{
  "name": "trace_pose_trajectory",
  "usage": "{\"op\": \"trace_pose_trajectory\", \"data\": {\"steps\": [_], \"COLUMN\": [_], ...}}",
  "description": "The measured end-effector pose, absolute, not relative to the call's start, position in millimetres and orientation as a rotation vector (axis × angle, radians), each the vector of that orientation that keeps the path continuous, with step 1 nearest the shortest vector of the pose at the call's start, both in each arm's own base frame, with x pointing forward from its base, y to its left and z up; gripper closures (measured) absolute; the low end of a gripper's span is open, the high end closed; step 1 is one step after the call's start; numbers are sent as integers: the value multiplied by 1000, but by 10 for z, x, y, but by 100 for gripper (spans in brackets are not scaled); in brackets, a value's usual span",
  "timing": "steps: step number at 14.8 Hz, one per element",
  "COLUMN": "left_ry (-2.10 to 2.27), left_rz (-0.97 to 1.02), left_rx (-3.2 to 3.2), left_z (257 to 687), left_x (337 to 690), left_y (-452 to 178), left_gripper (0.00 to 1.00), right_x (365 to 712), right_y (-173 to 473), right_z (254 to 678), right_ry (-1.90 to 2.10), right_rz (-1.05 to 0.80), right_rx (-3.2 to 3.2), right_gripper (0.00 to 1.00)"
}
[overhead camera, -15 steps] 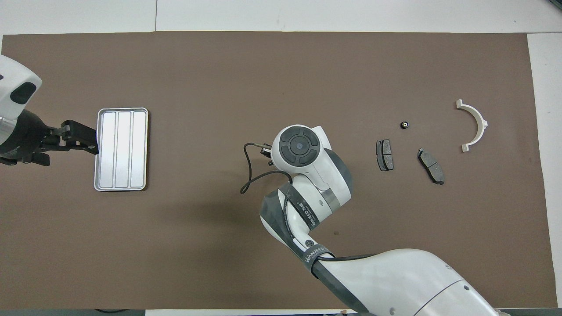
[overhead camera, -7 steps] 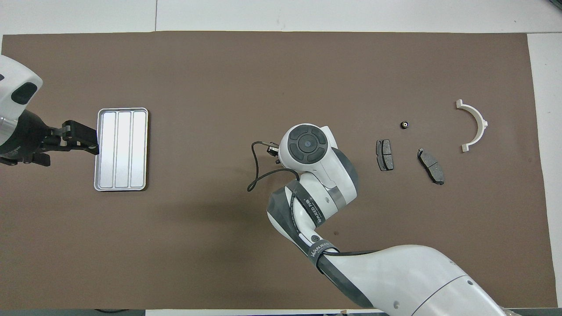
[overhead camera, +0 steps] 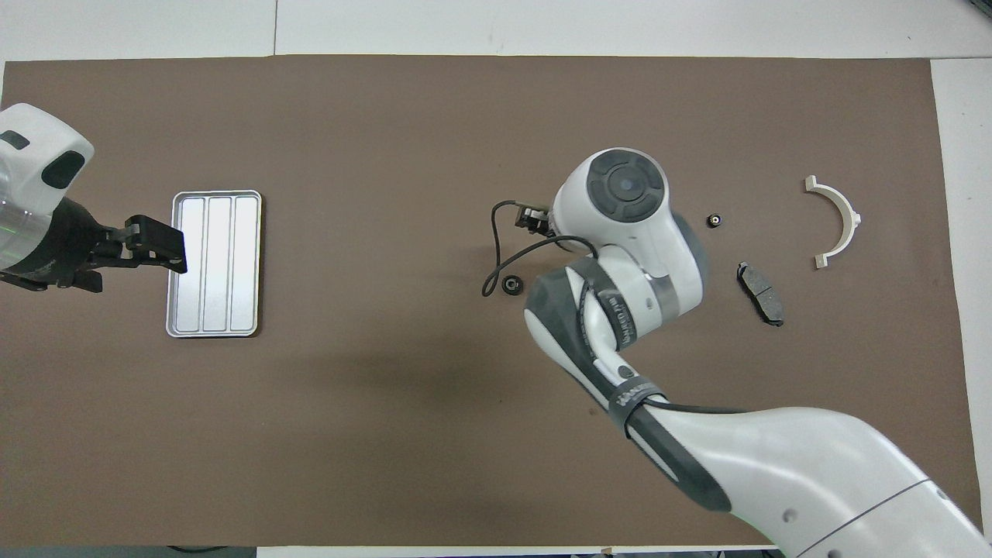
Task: Pick bearing gear from pile to tray
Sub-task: 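Withdraw the right gripper while the left gripper reaches the bearing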
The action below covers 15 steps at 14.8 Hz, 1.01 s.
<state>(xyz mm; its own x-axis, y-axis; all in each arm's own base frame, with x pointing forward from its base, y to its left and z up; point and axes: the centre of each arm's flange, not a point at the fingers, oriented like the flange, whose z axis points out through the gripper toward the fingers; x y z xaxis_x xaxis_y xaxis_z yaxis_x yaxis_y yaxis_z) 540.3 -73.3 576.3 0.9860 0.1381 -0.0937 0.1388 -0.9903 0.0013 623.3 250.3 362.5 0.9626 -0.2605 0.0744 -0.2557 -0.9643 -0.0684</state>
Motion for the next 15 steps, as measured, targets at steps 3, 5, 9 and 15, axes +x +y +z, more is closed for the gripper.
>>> {"op": "trace_pose_trajectory", "data": {"steps": [3,5,9,15], "left_ry": [191,188,224,296], "left_rz": [-132,-102,-51,-14], "left_rx": [3115,3112,3104,3074], "left_z": [5666,5612,5362,4756], "left_x": [5378,5361,5332,5410], "left_y": [-887,-1078,-1591,-2435], "left_gripper": [0,0,0,0], "right_x": [6525,6613,6629,6588], "right_y": [1592,1149,717,459], "right_z": [3723,3708,3581,3322], "right_ry": [160,42,-109,-181], "right_rz": [-157,-159,-129,-140], "right_rx": [-3094,-3109,-3123,-3124], "right_gripper": [10,8,10,10]}}
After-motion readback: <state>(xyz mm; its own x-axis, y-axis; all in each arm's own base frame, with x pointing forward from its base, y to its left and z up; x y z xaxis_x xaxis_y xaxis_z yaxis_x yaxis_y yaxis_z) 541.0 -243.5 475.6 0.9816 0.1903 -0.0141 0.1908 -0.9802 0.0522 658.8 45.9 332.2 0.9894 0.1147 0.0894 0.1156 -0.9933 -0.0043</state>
